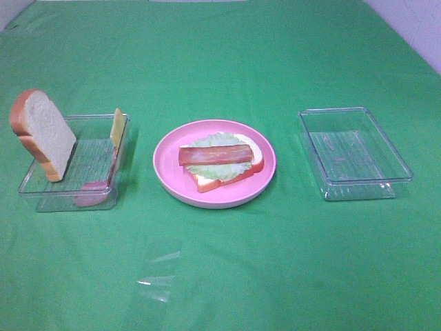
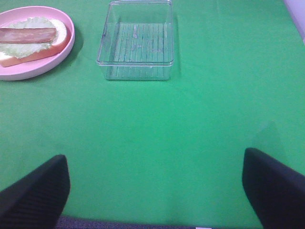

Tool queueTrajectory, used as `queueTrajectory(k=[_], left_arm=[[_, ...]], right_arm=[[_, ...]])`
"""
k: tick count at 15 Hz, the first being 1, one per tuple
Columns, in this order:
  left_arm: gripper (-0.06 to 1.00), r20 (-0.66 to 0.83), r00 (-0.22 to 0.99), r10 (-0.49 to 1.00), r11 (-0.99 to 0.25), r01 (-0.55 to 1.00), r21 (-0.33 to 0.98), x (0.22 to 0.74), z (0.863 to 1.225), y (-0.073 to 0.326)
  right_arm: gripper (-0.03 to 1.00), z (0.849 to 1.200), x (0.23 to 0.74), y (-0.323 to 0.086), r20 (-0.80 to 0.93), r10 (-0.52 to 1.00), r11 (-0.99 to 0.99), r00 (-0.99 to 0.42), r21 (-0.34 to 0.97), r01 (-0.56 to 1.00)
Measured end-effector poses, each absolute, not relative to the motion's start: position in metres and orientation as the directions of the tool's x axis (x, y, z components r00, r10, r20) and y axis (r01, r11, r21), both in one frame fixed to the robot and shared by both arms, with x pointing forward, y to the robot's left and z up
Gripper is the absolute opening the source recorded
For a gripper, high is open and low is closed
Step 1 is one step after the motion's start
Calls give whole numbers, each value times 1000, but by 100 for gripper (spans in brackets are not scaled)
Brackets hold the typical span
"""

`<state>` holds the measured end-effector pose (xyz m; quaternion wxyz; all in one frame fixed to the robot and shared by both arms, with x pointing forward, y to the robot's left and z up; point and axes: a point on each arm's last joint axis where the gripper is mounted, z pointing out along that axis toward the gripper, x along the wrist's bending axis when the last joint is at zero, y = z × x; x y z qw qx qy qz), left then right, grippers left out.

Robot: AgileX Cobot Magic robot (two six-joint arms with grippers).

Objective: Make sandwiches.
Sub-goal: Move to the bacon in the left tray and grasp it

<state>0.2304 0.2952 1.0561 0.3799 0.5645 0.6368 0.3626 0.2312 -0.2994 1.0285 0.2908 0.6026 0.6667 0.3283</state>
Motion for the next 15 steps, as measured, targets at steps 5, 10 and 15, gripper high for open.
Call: queueTrajectory(k=[5, 10, 15], left_arm=[[99, -74, -74, 994, 100, 443, 891, 230, 1056, 295], [99, -74, -74, 994, 100, 443, 891, 230, 1056, 295], [99, -75, -75, 994, 100, 451, 887, 232, 1056, 295]], right_arm=[[96, 1028, 231, -299, 8, 994, 58, -105, 788, 613], [96, 1028, 231, -299, 8, 994, 58, -105, 788, 613], [96, 1028, 231, -299, 8, 994, 58, -105, 788, 613]])
